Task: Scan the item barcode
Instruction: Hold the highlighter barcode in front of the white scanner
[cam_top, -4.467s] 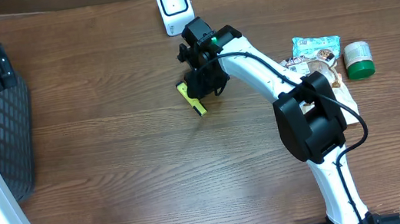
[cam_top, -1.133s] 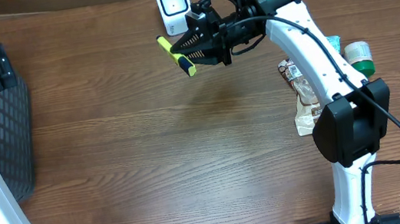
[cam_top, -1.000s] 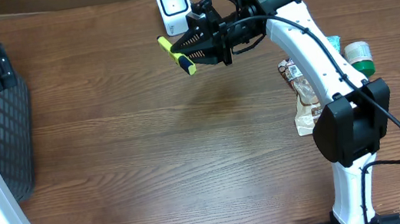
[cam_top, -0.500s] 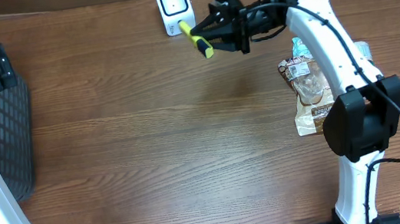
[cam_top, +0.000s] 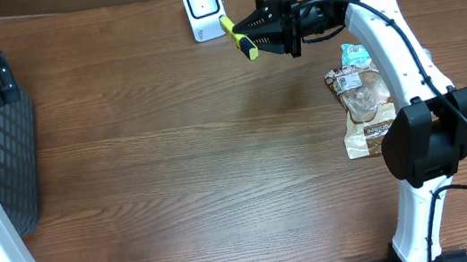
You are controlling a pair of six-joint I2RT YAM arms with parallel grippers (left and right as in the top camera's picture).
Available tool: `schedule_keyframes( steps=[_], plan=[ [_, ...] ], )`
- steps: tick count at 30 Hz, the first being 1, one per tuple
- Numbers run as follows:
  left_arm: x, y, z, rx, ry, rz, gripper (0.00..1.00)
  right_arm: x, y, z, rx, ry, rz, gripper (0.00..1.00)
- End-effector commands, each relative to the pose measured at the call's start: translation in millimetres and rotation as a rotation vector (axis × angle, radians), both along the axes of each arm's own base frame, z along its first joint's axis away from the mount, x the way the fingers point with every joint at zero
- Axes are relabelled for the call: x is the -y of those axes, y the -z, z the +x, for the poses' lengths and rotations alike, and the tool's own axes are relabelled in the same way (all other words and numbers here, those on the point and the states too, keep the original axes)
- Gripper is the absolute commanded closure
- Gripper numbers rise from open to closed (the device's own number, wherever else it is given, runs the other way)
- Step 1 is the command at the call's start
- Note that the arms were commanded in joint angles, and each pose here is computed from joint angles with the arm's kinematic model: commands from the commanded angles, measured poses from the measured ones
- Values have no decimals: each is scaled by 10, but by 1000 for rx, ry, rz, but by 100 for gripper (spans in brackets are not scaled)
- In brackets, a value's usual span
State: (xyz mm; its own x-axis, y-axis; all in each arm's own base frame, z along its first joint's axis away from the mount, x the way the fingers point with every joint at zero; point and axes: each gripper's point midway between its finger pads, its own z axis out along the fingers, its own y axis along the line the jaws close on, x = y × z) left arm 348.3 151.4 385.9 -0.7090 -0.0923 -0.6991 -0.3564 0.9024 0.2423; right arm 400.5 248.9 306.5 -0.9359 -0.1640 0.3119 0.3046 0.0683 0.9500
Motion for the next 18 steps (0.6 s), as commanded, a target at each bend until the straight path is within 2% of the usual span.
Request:
schedule_keyframes(
  steps=[1, 18],
  plan=[
    [20, 7, 37, -6, 15, 8, 0, 38, -257, -59, 72, -6, 45, 90],
    [20, 7, 36, -6, 15, 8, 0, 32, -278, -16, 226, -7, 73, 89]
  ],
)
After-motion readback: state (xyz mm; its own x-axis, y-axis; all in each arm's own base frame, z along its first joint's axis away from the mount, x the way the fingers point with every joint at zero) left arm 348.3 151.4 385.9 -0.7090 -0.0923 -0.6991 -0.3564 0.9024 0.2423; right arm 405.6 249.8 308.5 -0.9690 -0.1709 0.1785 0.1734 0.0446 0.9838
